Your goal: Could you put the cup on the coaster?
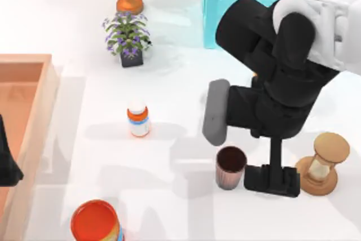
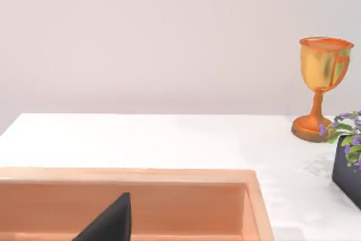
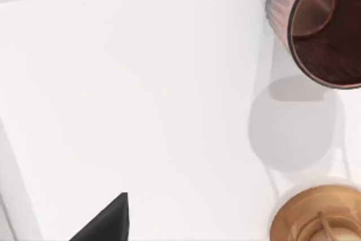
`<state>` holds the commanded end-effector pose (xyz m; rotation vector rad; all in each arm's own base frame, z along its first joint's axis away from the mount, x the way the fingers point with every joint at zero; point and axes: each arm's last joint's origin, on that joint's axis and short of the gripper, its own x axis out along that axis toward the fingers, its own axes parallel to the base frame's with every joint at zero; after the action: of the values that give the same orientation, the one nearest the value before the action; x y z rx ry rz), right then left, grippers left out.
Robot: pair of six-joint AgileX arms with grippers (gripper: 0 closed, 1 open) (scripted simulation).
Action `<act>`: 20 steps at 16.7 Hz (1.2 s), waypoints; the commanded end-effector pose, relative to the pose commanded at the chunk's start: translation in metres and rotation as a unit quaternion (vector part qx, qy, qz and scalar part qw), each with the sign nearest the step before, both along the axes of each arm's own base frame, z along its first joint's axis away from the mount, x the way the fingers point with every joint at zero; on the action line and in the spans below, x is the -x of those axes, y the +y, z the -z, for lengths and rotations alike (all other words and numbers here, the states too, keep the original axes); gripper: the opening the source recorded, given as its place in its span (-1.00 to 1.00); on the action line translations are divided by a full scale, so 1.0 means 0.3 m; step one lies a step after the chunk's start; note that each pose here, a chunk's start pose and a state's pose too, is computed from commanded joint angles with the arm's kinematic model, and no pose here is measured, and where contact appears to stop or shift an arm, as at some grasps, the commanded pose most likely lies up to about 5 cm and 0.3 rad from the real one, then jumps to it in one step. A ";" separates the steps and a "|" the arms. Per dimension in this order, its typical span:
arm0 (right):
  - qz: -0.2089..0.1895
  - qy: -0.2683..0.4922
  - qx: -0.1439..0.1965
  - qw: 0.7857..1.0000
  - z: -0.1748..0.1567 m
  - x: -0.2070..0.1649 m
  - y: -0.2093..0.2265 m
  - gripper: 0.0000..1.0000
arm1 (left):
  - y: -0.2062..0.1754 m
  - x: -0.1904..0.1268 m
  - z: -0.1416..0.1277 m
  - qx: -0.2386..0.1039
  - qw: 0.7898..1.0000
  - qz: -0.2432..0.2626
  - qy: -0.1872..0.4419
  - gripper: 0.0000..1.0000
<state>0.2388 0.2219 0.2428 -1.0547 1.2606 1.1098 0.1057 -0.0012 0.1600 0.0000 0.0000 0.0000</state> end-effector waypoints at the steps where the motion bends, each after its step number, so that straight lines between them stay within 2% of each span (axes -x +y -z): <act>1: -0.021 0.002 0.006 1.000 -0.005 -0.013 0.034 1.00 | 0.000 0.000 0.000 0.000 1.000 0.000 0.000 1.00; 5: -0.074 -0.003 0.018 0.997 -0.019 -0.041 0.114 1.00 | 0.000 0.000 0.000 0.000 1.000 0.000 0.000 1.00; 12: -0.075 -0.004 0.017 0.997 -0.019 -0.044 0.114 1.00 | 0.000 0.000 0.000 0.000 1.000 0.000 0.000 1.00; 15: -0.078 -0.002 0.020 0.997 0.050 -0.047 0.121 1.00 | 0.000 0.000 0.000 0.000 1.000 0.000 0.000 1.00; 20: -0.077 -0.008 0.015 0.997 0.252 -0.050 0.127 1.00 | 0.000 0.000 0.000 0.000 1.000 0.000 0.000 1.00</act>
<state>0.2538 0.2599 0.1673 -1.1976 1.2023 1.2004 0.1057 -0.0012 0.1600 0.0000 0.0000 0.0000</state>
